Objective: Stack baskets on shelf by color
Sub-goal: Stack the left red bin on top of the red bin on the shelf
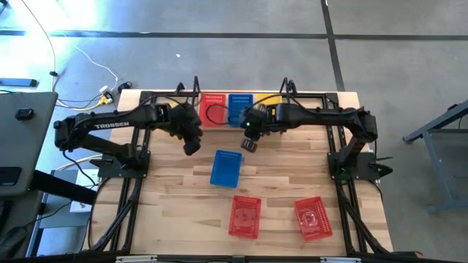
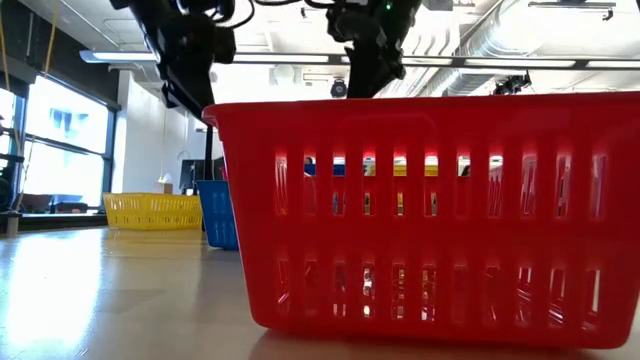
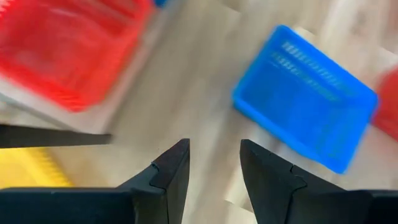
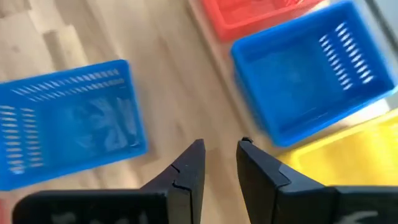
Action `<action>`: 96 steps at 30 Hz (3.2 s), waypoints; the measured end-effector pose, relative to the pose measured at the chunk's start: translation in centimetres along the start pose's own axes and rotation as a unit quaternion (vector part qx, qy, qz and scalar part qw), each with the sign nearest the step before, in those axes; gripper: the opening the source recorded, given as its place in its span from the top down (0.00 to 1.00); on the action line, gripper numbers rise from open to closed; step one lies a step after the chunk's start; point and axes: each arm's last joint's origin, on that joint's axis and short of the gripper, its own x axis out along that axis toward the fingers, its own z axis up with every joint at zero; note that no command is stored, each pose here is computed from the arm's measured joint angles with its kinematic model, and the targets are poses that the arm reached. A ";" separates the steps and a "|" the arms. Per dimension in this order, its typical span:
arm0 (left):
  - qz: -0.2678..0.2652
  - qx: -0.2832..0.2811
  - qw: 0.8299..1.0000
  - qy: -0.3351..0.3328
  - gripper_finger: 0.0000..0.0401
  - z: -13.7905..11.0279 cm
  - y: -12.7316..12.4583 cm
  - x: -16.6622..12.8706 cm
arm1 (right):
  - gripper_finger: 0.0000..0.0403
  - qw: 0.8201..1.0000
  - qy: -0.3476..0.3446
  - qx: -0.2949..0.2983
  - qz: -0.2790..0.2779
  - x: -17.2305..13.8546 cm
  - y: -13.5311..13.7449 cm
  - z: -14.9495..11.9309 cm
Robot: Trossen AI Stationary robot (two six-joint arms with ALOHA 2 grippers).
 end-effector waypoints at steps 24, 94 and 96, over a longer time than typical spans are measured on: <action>-0.102 0.117 0.987 0.044 0.67 -4.0 -9.2 -0.6 | 0.80 0.969 0.104 0.201 0.103 -4.9 13.4 -6.8; -0.280 -0.229 0.927 -0.095 0.67 -6.2 -23.4 1.5 | 0.80 0.981 0.086 0.174 0.003 -8.2 17.0 -12.5; -0.289 -0.219 0.925 -0.109 0.67 -5.3 -23.7 0.9 | 0.80 0.981 0.086 0.174 0.003 -8.2 17.0 -12.5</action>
